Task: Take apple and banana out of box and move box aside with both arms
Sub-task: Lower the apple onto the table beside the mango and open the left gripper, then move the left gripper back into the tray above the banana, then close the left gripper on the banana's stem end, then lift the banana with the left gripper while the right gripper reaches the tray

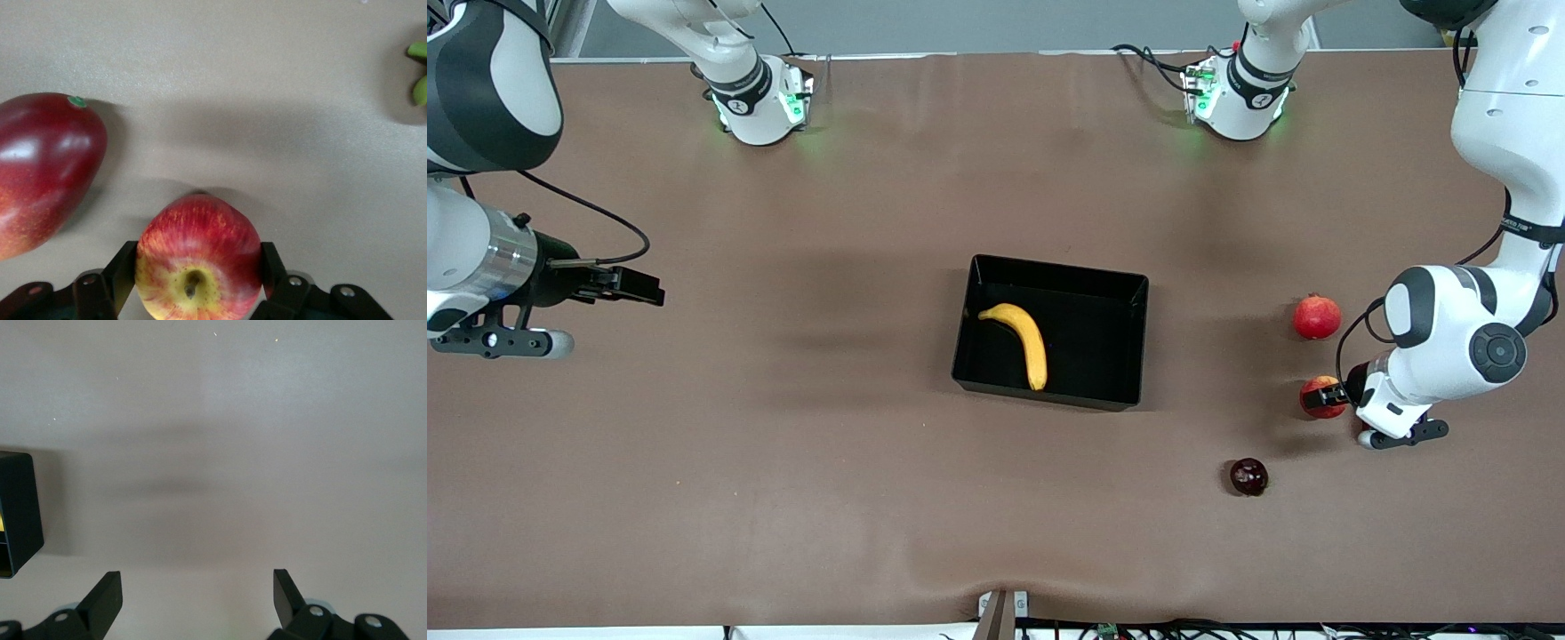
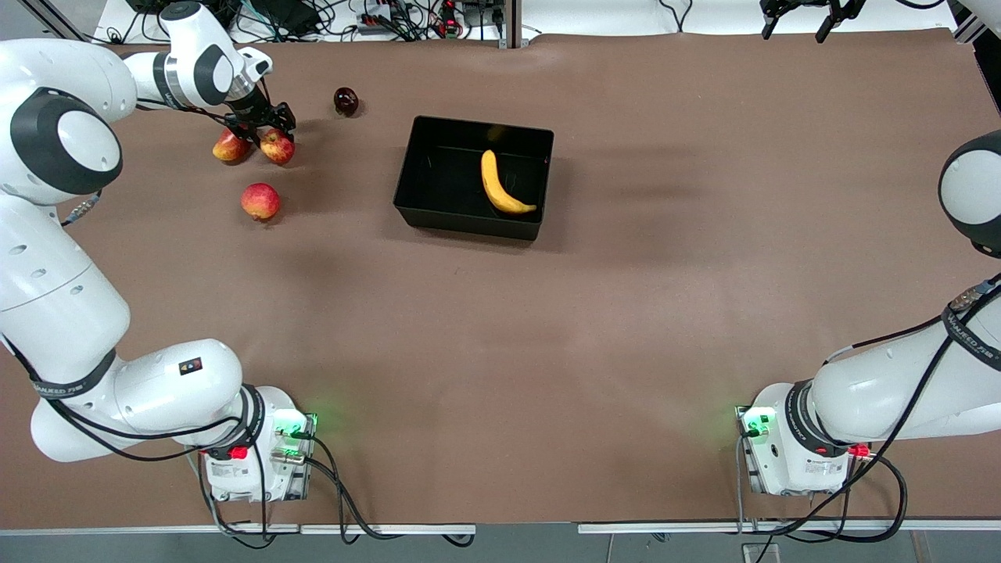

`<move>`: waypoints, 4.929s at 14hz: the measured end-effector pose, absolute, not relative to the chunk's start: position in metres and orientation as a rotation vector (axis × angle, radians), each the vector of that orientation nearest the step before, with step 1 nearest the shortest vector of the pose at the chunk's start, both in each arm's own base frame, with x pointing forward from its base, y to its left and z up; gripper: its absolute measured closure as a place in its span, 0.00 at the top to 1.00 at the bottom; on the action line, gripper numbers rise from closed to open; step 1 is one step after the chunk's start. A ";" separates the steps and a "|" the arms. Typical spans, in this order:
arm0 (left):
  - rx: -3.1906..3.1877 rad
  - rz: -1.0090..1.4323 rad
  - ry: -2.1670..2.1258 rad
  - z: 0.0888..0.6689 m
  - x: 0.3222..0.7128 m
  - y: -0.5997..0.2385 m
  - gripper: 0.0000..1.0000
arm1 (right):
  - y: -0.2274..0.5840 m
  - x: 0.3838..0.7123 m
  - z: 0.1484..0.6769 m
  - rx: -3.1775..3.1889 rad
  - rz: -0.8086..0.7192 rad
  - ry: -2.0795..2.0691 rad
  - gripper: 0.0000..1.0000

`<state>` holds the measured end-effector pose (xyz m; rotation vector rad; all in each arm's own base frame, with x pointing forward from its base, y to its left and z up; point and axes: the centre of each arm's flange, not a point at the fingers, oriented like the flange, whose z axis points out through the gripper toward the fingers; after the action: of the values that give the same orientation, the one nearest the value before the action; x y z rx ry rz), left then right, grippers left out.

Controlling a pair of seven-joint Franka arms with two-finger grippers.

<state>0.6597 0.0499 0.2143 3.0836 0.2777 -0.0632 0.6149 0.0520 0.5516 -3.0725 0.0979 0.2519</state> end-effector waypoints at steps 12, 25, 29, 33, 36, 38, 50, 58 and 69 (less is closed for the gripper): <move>3.095 -0.065 0.218 0.374 0.649 -0.085 1.00 | 0.052 0.615 0.550 -3.072 0.256 0.098 1.00; 3.051 -0.090 0.285 0.337 0.558 -0.383 1.00 | 0.051 0.616 0.548 -3.072 0.260 0.100 1.00; 3.082 -0.055 0.374 0.296 0.547 -0.441 1.00 | 0.051 0.617 0.545 -3.072 0.268 0.101 1.00; 3.083 -0.014 0.409 0.250 0.543 -0.466 1.00 | 0.051 0.618 0.542 -3.072 0.275 0.101 1.00; 3.073 -0.036 0.407 0.224 0.540 -0.470 1.00 | 0.051 0.619 0.541 -3.072 0.279 0.101 1.00; 3.068 -0.048 0.411 0.212 0.540 -0.470 1.00 | 0.051 0.619 0.540 -3.072 0.280 0.101 1.00; 3.079 -0.081 0.363 0.191 0.538 -0.469 0.40 | 0.051 0.619 0.540 -3.072 0.280 0.101 1.00; 3.041 -0.025 0.377 0.214 0.553 -0.473 0.40 | 0.051 0.619 0.540 -3.072 0.280 0.101 1.00; 3.012 0.004 0.485 0.312 0.569 -0.456 0.40 | 0.052 0.626 0.533 -3.071 0.253 0.102 1.00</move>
<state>0.5689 -0.4560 0.3117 3.0119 0.4852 0.0037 0.6257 0.0522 0.5332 -3.0709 0.1017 0.2535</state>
